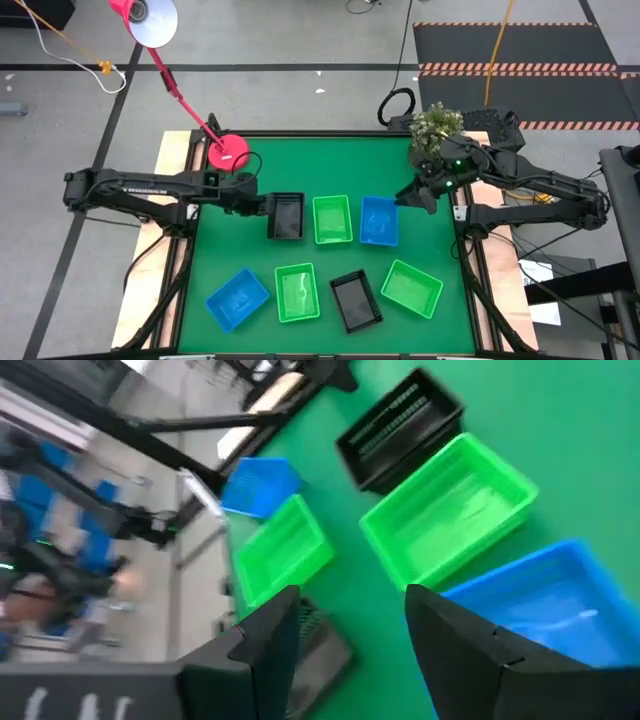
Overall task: Stack baskets by color
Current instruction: Stack the bottom right green bin on the top green bin
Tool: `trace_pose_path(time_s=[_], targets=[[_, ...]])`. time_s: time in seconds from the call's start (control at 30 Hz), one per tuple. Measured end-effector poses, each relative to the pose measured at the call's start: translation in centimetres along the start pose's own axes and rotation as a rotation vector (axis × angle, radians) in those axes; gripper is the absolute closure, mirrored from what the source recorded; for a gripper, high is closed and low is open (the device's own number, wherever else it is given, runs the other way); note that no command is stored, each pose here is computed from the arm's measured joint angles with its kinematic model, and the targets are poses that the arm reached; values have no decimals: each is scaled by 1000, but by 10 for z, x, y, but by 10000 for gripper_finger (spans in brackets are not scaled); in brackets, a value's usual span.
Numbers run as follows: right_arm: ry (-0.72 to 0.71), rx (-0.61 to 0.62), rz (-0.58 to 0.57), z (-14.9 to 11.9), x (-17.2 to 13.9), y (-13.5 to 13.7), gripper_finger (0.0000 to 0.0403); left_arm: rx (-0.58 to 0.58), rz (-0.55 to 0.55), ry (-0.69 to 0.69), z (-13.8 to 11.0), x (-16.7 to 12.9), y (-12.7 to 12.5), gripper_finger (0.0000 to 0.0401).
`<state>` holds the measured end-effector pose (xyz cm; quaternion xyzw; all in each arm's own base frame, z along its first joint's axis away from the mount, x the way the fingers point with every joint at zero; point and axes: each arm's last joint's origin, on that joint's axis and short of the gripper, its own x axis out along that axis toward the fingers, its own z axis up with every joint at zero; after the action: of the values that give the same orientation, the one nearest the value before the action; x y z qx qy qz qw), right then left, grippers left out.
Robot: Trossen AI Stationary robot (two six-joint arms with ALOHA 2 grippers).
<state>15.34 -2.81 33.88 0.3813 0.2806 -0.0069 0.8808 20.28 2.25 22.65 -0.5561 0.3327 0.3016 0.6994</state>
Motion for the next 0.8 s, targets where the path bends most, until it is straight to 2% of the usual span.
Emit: trace_pose_path(time_s=[0.13,0.33,0.6,0.73,0.8], targets=[[21,99,35,-9,-3,10,227,86,-42,-14,0,-9,-1,285],[64,184,-14,-21,11,23,227,216,-136,-40,0,-18,-6,286],[109,265,-68,-25,70,37,243,357,-291,-66,-9,-25,-22,286],[141,339,-146,-27,101,32,257,389,-350,-47,-20,-27,-28,286],[142,353,-147,-26,115,31,267,402,-375,-30,-26,-28,-31,286]])
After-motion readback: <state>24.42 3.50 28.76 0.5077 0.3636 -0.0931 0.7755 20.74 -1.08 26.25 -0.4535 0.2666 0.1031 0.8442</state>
